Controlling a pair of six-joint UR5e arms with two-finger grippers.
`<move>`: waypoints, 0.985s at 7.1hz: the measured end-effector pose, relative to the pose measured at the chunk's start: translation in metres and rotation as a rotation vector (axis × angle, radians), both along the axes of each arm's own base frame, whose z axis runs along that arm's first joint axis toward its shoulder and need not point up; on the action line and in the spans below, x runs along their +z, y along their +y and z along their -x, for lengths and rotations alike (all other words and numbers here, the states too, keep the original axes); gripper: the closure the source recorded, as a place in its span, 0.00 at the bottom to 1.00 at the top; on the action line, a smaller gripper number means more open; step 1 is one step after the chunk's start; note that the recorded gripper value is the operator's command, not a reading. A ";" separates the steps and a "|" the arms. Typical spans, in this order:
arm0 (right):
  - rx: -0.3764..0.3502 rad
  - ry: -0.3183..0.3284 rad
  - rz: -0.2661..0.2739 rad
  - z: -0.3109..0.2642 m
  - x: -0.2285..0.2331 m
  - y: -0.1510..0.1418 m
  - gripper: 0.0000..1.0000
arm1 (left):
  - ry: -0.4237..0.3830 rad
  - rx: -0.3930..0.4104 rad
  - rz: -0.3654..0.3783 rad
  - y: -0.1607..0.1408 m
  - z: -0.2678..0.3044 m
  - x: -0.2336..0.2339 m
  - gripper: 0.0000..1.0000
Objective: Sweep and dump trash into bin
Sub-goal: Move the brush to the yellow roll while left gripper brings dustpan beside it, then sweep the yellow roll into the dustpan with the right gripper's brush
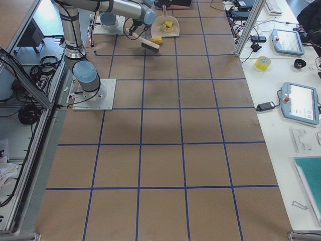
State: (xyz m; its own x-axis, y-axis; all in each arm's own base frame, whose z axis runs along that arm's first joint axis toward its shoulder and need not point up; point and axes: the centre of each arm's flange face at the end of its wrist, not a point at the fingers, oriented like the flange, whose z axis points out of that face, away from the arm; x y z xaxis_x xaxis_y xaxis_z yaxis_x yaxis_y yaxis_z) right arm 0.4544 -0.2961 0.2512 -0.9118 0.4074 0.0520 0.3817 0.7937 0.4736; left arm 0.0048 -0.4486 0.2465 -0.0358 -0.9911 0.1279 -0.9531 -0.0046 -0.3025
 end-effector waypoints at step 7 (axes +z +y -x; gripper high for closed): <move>0.000 -0.145 0.102 -0.026 -0.019 -0.024 0.92 | -0.005 -0.017 -0.032 0.000 0.013 -0.016 1.00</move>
State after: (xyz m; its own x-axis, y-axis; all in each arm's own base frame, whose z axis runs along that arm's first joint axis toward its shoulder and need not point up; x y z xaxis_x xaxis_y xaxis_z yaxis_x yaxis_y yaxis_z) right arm 0.4799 -0.3203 0.2321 -0.9068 0.4037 -0.1216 0.3151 0.8405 0.4408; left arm -0.0078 -0.4484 0.2302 -0.0531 -0.9940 0.0958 -0.9516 0.0212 -0.3067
